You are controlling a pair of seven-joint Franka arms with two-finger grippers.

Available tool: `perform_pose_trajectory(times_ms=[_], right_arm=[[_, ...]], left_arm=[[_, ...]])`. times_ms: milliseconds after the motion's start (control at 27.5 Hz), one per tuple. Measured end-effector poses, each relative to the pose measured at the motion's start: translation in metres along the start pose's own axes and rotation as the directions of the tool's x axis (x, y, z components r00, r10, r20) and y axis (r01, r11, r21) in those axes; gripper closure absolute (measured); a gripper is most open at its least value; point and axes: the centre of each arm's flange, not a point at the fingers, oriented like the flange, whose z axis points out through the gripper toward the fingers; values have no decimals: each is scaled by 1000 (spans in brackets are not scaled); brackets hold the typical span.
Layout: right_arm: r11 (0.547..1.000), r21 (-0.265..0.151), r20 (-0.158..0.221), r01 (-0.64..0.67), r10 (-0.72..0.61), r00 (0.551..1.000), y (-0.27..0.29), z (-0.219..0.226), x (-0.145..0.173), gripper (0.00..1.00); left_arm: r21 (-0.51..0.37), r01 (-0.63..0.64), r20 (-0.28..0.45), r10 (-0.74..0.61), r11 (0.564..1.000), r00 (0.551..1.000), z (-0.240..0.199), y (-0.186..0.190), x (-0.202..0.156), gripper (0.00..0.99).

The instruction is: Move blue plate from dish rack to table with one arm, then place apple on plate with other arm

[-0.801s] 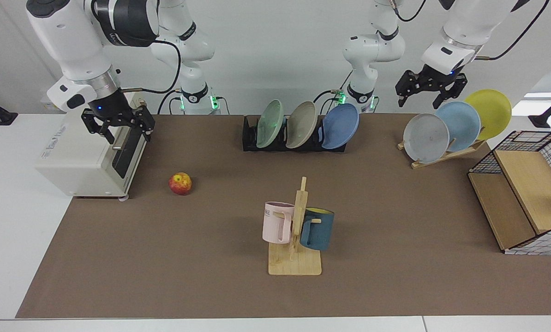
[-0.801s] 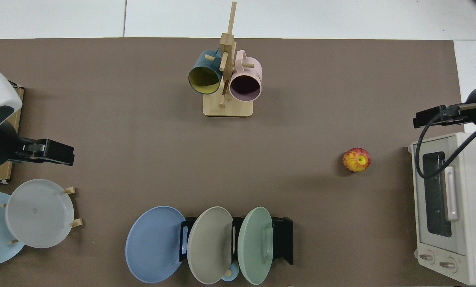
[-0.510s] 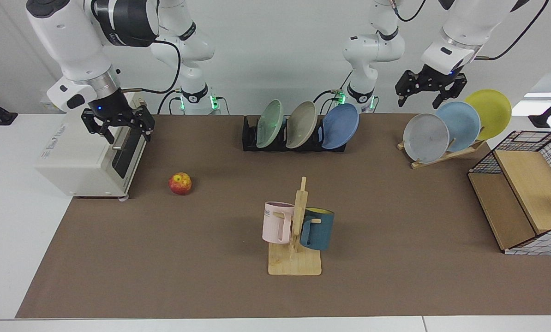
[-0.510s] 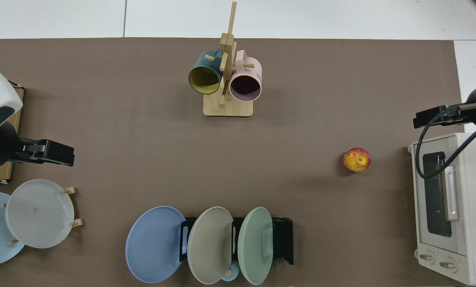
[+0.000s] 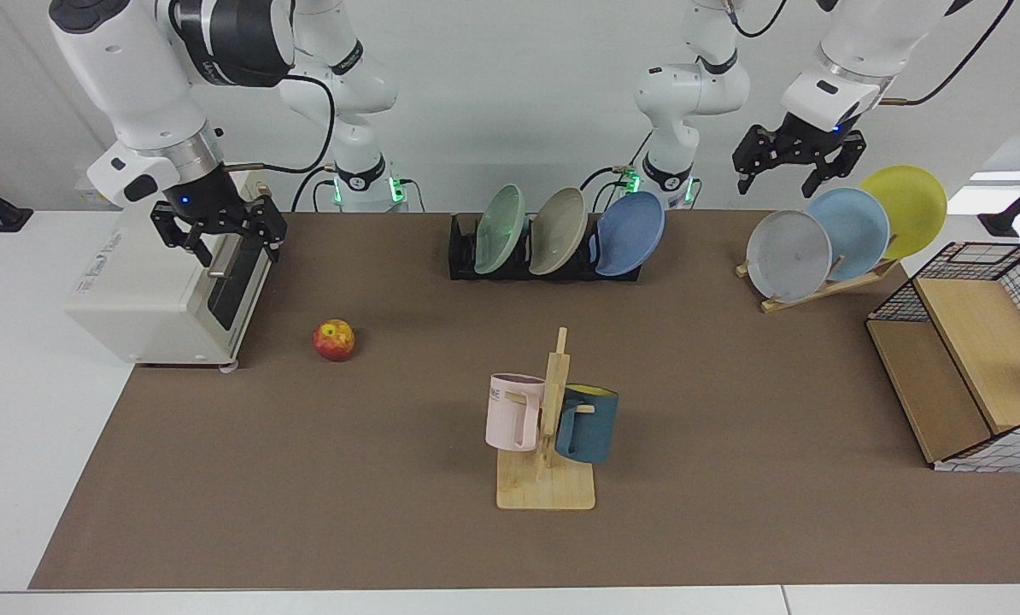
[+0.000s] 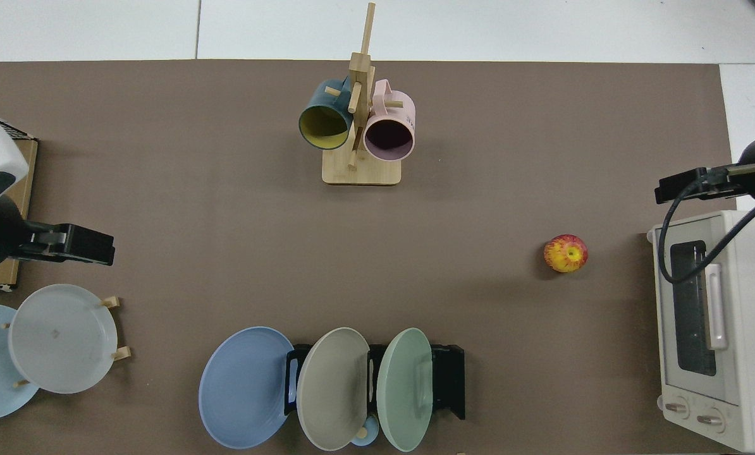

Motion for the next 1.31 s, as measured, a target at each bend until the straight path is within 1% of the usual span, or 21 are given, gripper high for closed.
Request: perform_pose_trajectory(times_ms=[437, 692, 837, 983, 1129, 1311], right_arm=[[1000, 0, 1, 0, 0, 1000, 0, 0, 0, 0], [1000, 0, 2, 1, -1, 1000, -1, 0, -1, 0], [1000, 2, 6, 16, -16, 1000, -9, 2, -3, 0], [1000, 2, 5, 30, -30, 1000, -17, 6, -3, 0], [999, 2, -10, 42, -42, 999, -25, 19, 0, 0], [1000, 3, -10, 28, -28, 1000, -36, 38, 1, 0]], left_arm=[[6, 1, 31, -2, 1000, 1000, 12, 1, -14, 0], [3, -9, 69, 8, 1000, 998, 34, 9, -30, 0], [-23, -23, 83, 25, 999, 996, 59, 22, -33, 0], [-30, -25, 110, 28, 999, 994, 90, 26, -38, 0], [-39, -29, 132, 34, 999, 991, 129, 34, -42, 0], [-73, -29, 145, 40, 997, 989, 176, 47, -48, 0]])
